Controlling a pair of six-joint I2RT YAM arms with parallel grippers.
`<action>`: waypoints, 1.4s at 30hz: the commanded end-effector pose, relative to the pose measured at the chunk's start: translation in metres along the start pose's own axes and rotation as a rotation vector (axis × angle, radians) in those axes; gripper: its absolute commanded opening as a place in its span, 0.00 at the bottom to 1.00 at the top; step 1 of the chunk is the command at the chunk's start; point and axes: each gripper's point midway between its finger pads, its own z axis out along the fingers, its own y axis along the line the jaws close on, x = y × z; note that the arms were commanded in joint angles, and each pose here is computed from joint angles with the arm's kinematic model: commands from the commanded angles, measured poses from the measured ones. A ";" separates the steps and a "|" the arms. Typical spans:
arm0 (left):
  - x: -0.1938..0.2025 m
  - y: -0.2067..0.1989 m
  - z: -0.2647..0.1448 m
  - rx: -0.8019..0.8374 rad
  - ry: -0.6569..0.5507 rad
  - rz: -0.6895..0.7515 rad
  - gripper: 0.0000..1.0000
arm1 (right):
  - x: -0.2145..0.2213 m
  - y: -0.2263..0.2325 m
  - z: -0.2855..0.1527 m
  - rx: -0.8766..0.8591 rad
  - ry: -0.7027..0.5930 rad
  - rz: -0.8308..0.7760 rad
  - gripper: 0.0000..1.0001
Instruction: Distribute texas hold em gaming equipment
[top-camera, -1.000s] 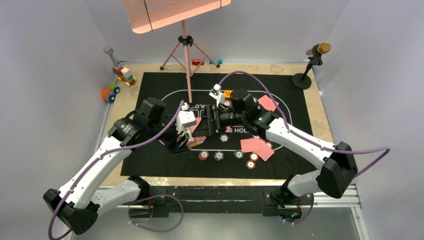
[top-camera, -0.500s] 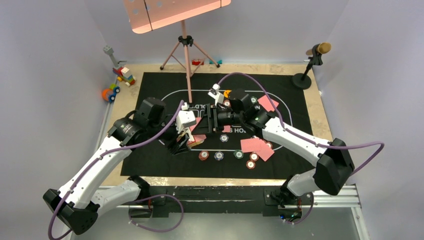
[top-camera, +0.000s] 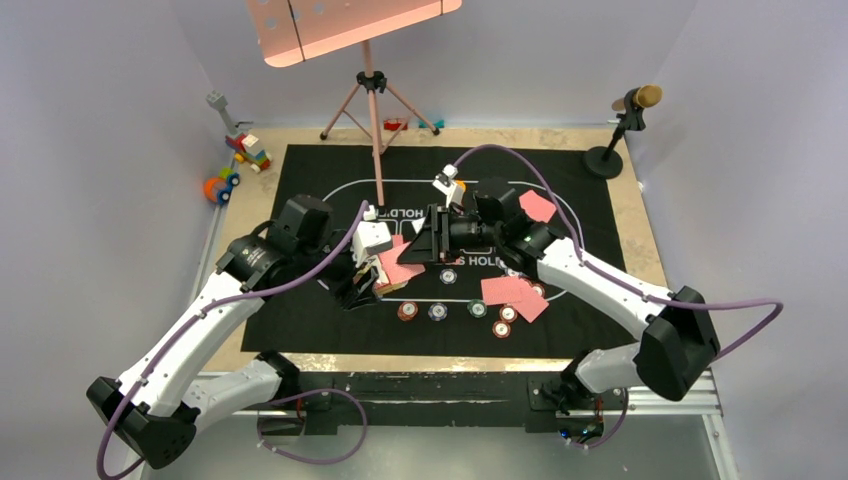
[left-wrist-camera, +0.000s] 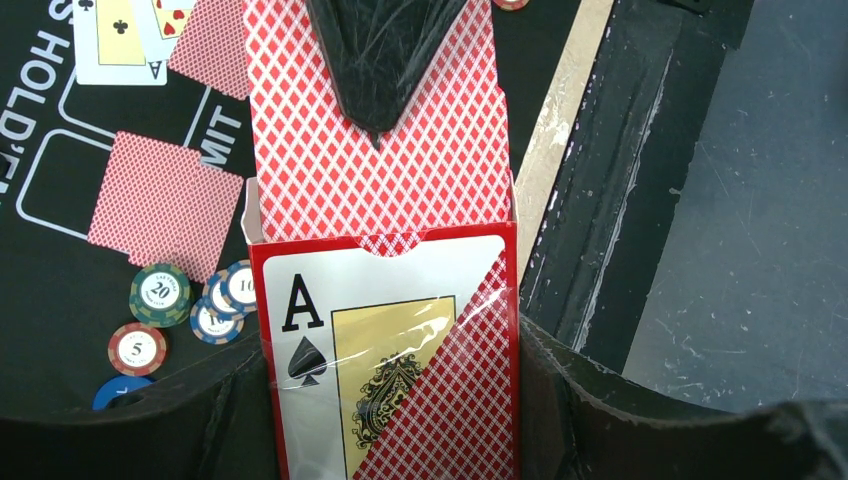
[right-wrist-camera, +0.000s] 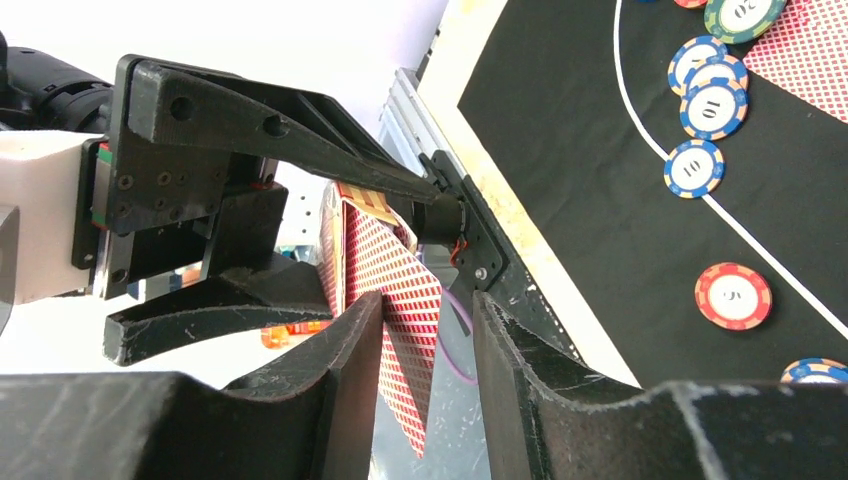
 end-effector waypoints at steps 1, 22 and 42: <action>-0.029 -0.001 -0.010 -0.007 -0.102 0.037 0.30 | -0.001 -0.001 -0.009 0.010 -0.019 -0.011 0.40; -0.025 -0.002 -0.008 0.000 -0.097 0.017 0.29 | -0.025 -0.001 -0.050 0.051 -0.099 -0.039 0.12; -0.010 -0.007 -0.008 0.007 -0.077 0.018 0.29 | -0.075 -0.146 -0.024 0.349 -0.164 0.058 0.00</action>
